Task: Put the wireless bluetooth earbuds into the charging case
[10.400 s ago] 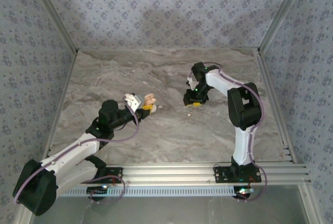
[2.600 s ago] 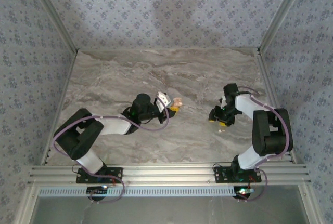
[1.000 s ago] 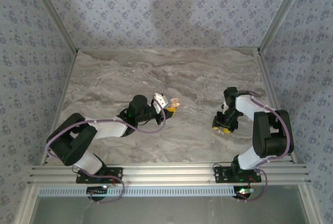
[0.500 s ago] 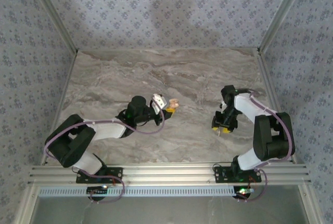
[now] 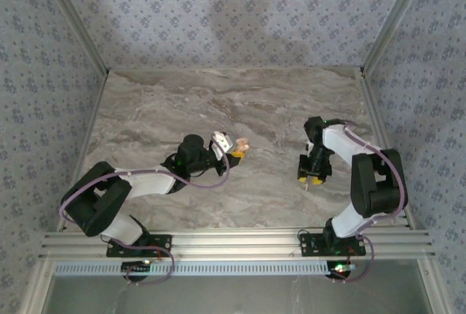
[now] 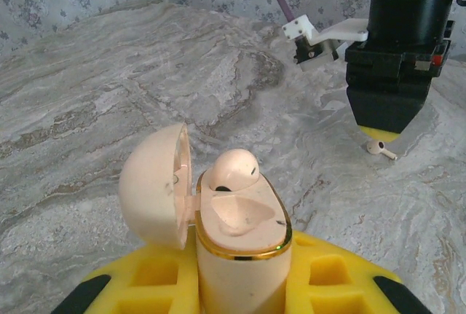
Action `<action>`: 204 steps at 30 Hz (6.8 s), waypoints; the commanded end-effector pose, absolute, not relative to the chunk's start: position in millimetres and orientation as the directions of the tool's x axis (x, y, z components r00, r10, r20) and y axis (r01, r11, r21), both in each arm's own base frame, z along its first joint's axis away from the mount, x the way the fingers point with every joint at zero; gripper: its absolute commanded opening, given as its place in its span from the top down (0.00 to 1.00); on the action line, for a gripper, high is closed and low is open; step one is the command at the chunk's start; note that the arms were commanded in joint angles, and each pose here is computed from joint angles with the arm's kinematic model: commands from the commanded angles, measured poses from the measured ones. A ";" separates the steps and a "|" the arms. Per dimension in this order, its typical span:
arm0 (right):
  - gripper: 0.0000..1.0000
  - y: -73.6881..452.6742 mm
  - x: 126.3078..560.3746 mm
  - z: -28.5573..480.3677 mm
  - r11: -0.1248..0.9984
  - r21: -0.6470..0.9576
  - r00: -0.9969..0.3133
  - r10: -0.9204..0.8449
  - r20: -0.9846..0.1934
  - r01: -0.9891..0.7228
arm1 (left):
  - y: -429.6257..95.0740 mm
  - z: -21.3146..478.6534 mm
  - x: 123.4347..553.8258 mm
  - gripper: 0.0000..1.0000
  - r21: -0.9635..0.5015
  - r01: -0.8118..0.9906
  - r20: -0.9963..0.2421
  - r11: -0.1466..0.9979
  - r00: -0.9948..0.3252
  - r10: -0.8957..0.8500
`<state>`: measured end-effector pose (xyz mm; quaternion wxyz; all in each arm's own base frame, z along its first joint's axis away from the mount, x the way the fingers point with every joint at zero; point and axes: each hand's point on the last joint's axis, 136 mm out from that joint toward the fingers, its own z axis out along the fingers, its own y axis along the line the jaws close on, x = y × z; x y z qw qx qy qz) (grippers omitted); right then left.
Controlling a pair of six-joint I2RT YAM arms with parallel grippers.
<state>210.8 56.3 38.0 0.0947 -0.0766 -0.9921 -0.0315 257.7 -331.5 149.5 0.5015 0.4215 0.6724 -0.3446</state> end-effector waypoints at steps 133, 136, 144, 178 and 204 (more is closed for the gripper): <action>0.77 238.0 274.8 225.3 0.554 0.409 -0.448 0.072 -0.891 -0.725 | -395.2 191.1 260.0 0.88 0.011 0.978 -0.998 0.209 -0.003 0.065; 0.77 239.1 271.9 223.1 0.544 0.411 -0.454 0.061 -0.889 -0.731 | -395.2 193.3 259.6 0.88 0.017 0.978 -0.998 0.209 0.004 0.062; 0.77 242.1 268.4 215.8 0.527 0.413 -0.473 0.022 -0.881 -0.743 | -394.3 202.7 259.1 0.88 0.030 0.977 -0.999 0.210 0.020 0.047; 0.76 223.2 249.6 215.2 0.437 0.435 -0.505 -0.052 -0.862 -0.787 | -391.7 224.2 247.4 0.88 0.072 0.983 -0.997 0.167 0.075 -0.009; 0.76 219.2 242.8 215.3 0.386 0.384 -0.489 -0.223 -0.843 -0.839 | -389.4 240.2 227.0 0.88 0.119 0.990 -0.992 0.076 0.121 -0.023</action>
